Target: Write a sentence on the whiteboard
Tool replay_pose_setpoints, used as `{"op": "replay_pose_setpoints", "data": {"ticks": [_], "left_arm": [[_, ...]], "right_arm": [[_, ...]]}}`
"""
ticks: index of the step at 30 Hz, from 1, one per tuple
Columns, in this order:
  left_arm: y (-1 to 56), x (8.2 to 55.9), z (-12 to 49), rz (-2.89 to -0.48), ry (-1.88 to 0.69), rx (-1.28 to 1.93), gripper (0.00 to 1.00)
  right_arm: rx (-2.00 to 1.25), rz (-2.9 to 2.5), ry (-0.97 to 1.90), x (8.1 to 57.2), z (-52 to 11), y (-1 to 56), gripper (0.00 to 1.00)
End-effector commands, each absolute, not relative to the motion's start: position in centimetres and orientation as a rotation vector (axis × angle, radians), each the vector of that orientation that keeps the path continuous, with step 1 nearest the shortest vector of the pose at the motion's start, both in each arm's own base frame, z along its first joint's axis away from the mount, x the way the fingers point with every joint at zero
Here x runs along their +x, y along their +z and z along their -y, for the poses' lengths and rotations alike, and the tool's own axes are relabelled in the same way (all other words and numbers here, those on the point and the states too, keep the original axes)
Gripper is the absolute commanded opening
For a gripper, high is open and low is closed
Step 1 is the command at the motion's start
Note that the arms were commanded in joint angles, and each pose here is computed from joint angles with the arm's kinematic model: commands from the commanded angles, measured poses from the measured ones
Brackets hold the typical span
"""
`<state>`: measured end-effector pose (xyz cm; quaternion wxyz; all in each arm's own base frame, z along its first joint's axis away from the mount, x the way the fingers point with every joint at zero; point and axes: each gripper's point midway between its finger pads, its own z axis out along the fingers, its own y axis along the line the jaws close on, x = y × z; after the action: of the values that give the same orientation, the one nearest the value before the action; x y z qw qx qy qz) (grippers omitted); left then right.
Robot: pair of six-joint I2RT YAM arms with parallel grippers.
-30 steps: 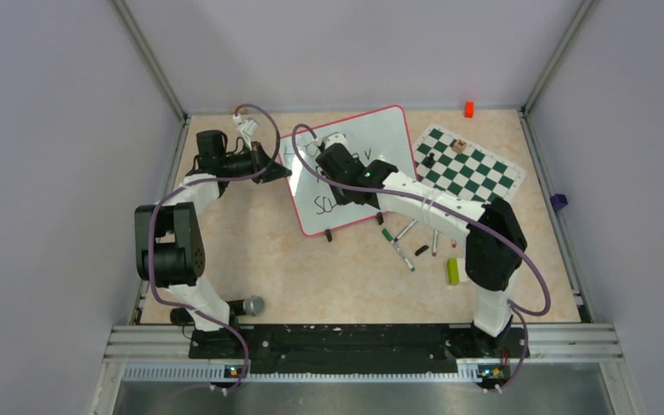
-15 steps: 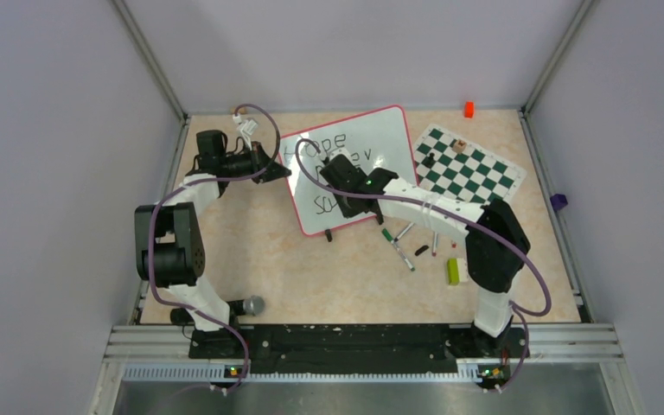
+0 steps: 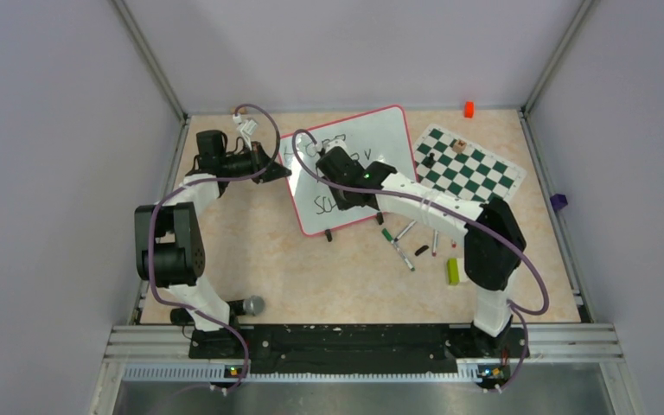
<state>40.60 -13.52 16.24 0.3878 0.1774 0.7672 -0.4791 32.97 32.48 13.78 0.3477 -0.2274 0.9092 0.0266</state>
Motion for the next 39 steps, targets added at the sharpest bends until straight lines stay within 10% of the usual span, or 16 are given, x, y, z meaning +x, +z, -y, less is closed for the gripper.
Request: {"op": "replay_pose_setpoints", "data": {"ticks": [1, 39], "left_arm": [[12.6, 42.2, 12.7, -2.008, -1.011, 0.467, 0.00], [12.6, 42.5, 12.5, -2.010, -0.997, 0.457, 0.00]], "right_arm": [[-0.538, -2.282, 0.083, 35.4, -33.7, 15.5, 0.00], [-0.214, -1.916, 0.458, 30.6, -27.4, 23.6, 0.00]]}}
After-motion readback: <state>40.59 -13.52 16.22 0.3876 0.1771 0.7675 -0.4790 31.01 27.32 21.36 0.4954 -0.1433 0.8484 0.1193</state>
